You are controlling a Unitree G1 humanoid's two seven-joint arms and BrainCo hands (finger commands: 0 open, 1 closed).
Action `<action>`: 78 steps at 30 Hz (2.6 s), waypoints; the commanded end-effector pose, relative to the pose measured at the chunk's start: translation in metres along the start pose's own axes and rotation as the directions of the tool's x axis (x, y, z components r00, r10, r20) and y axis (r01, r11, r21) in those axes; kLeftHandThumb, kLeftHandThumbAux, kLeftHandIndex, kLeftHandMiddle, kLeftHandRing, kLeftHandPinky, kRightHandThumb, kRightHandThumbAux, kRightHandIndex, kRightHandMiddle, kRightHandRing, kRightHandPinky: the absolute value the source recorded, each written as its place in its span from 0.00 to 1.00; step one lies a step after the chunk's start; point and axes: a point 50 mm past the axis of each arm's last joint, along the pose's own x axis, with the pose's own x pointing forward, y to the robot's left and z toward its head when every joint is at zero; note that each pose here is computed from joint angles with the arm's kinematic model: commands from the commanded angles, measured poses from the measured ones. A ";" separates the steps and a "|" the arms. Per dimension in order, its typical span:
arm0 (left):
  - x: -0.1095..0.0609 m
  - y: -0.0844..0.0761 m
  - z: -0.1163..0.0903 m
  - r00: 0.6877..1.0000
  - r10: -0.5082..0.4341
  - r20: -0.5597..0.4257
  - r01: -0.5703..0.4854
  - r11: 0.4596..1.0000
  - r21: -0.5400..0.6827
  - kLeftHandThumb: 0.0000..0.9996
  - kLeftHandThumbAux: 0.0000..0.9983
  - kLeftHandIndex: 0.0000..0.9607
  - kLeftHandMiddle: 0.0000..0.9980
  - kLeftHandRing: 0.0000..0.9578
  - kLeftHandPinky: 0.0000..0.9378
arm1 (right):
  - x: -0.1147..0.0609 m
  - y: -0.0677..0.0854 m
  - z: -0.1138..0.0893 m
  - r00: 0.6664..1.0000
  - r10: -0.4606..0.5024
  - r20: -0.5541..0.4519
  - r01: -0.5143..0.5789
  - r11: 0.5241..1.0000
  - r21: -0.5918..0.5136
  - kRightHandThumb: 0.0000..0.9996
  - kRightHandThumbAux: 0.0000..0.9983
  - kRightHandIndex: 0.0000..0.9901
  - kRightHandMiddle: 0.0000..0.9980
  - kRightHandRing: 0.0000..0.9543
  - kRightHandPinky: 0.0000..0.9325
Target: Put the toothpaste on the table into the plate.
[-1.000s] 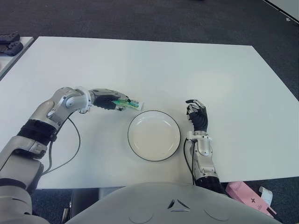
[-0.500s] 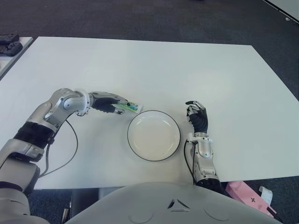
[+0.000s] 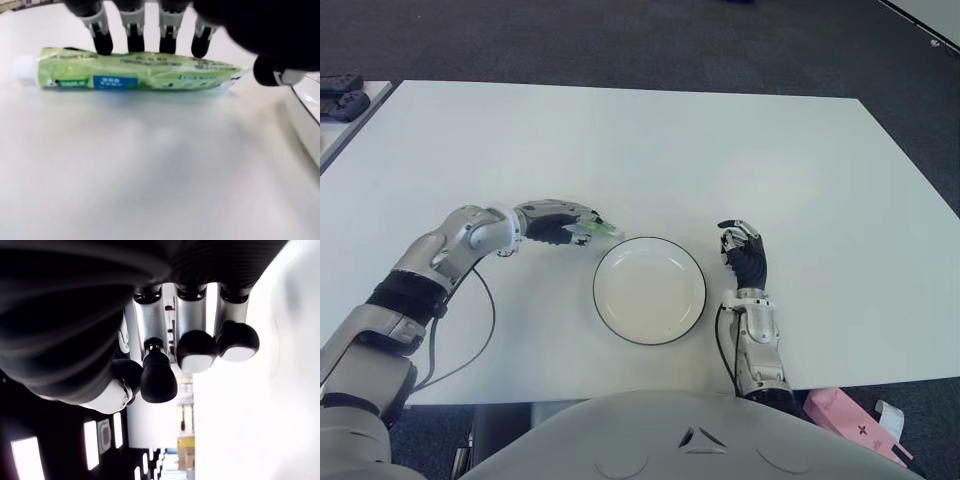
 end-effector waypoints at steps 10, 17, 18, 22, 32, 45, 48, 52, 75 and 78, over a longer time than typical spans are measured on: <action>0.009 -0.013 -0.009 0.978 0.195 -0.076 -0.192 0.980 0.047 0.52 0.17 0.00 0.00 0.00 0.02 | -0.006 -0.001 -0.005 0.998 0.005 -0.057 -0.005 1.000 -0.003 0.71 0.72 0.44 0.91 0.93 0.93; 0.013 -0.016 -0.012 0.970 0.226 -0.094 -0.219 0.972 0.083 0.50 0.16 0.00 0.00 0.00 0.03 | -0.007 -0.002 -0.005 0.998 0.004 -0.062 -0.005 1.000 -0.010 0.71 0.72 0.44 0.92 0.93 0.95; 0.014 -0.017 -0.013 0.969 0.229 -0.098 -0.221 0.972 0.086 0.49 0.16 0.00 0.00 0.00 0.03 | -0.007 -0.002 -0.005 0.998 0.005 -0.062 -0.006 1.000 -0.009 0.71 0.72 0.44 0.92 0.93 0.95; 0.016 -0.020 -0.014 0.966 0.237 -0.105 -0.228 0.969 0.093 0.49 0.17 0.00 0.00 0.00 0.06 | -0.008 -0.003 -0.006 0.998 0.007 -0.063 -0.008 1.000 -0.005 0.70 0.72 0.44 0.92 0.93 0.95; 0.020 -0.028 -0.016 0.964 0.238 -0.117 -0.226 0.968 0.108 0.51 0.20 0.00 0.00 0.00 0.09 | -0.009 -0.005 -0.005 0.998 0.008 -0.065 -0.009 1.000 -0.006 0.70 0.73 0.44 0.92 0.93 0.94; 0.021 -0.032 -0.018 0.969 0.212 -0.126 -0.197 0.973 0.119 0.53 0.22 0.00 0.00 0.00 0.10 | -0.010 -0.006 -0.005 0.998 0.009 -0.067 -0.009 1.000 -0.007 0.70 0.73 0.44 0.91 0.92 0.93; 0.020 -0.033 -0.019 0.970 0.208 -0.126 -0.194 0.974 0.119 0.54 0.23 0.00 0.00 0.00 0.12 | -0.010 -0.006 -0.005 0.998 0.008 -0.068 -0.008 1.000 -0.010 0.70 0.73 0.44 0.90 0.92 0.93; 0.020 -0.033 -0.020 0.973 0.197 -0.122 -0.182 0.976 0.124 0.55 0.24 0.00 0.00 0.01 0.14 | -0.009 -0.005 -0.005 0.998 0.007 -0.064 -0.008 1.000 -0.013 0.70 0.73 0.44 0.91 0.92 0.93; 0.017 -0.029 -0.025 0.999 0.015 -0.048 -0.003 0.970 0.244 0.56 0.26 0.02 0.14 0.17 0.26 | -0.007 -0.002 -0.004 0.999 0.003 -0.053 -0.003 1.000 -0.002 0.70 0.73 0.44 0.92 0.93 0.95; 0.017 -0.028 -0.026 0.999 0.011 -0.047 0.001 0.969 0.248 0.56 0.26 0.03 0.16 0.19 0.28 | -0.007 -0.002 -0.004 0.999 -0.001 -0.053 0.001 1.000 -0.002 0.70 0.73 0.44 0.92 0.93 0.95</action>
